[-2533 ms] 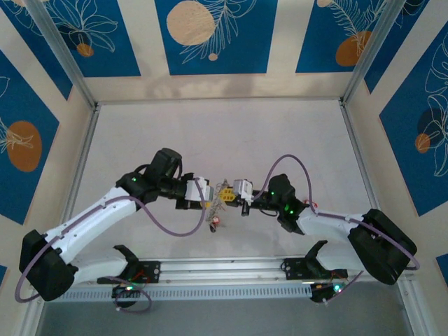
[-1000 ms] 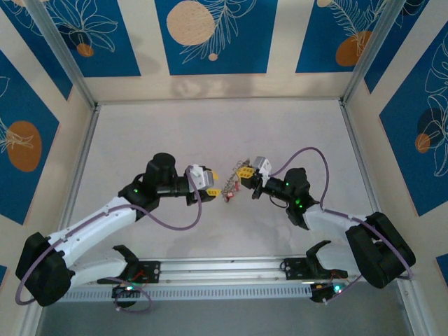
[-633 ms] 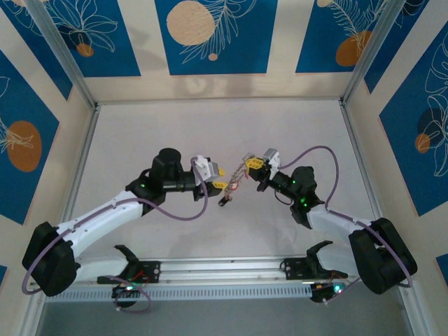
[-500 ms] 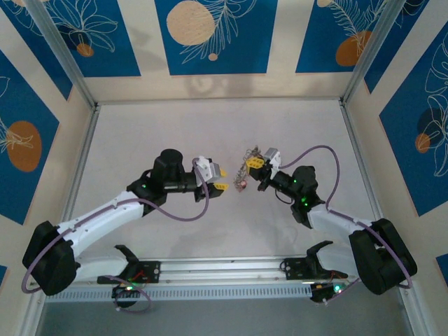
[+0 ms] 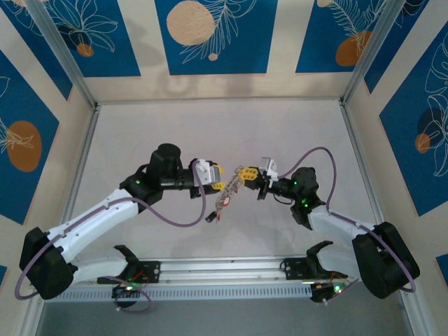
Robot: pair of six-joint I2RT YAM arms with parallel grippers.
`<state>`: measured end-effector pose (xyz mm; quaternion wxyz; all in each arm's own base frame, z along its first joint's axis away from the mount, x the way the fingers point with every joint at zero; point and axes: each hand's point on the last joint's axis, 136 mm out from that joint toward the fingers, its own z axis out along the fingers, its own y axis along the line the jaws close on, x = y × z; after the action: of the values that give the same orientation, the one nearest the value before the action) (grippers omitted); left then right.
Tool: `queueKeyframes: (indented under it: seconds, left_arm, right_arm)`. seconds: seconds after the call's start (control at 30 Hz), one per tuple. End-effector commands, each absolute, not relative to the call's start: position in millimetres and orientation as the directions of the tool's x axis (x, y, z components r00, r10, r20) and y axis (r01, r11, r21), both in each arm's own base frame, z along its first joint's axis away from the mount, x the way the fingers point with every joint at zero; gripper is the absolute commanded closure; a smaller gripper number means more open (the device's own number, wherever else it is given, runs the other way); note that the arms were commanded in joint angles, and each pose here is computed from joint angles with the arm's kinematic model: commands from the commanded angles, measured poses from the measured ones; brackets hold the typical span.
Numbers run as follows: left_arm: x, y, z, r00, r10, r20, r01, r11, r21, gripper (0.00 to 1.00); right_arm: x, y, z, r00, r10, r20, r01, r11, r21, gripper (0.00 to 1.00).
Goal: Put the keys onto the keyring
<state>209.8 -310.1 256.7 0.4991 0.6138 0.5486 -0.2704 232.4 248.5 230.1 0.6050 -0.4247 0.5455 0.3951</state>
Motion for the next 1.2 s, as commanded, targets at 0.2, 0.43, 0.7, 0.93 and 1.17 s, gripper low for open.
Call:
queueKeyframes:
  seconds: [0.2, 0.43, 0.7, 0.93, 1.17]
  left_arm:
    - [199.6, -314.9, 257.8, 0.289, 0.385, -0.877, 0.946, 0.027, 0.323, 0.63]
    - [194.6, -319.0, 255.0, 0.285, 0.38, -0.88, 0.954, -0.02, 0.301, 0.66]
    - [190.9, -320.8, 255.0, 0.29, 0.372, -0.882, 0.955, -0.049, 0.293, 0.77]
    - [183.0, -322.8, 253.9, 0.29, 0.354, -0.889, 0.957, -0.095, 0.274, 0.84]
    - [182.6, -324.2, 249.9, 0.283, 0.363, -0.888, 0.959, -0.111, 0.261, 1.0]
  right_arm:
    - [202.6, 267.4, 252.7, 0.206, 0.047, -0.977, -0.965, 0.173, -0.195, 1.0]
    - [195.2, 275.8, 253.5, 0.223, 0.055, -0.973, -0.967, 0.137, -0.214, 1.0]
    - [191.1, 280.1, 253.6, 0.228, 0.056, -0.972, -0.968, 0.125, -0.219, 1.0]
    - [188.6, 283.0, 251.9, 0.229, 0.049, -0.972, -0.968, 0.114, -0.223, 1.0]
    - [190.5, 285.0, 250.5, 0.235, 0.042, -0.971, -0.966, 0.124, -0.228, 1.0]
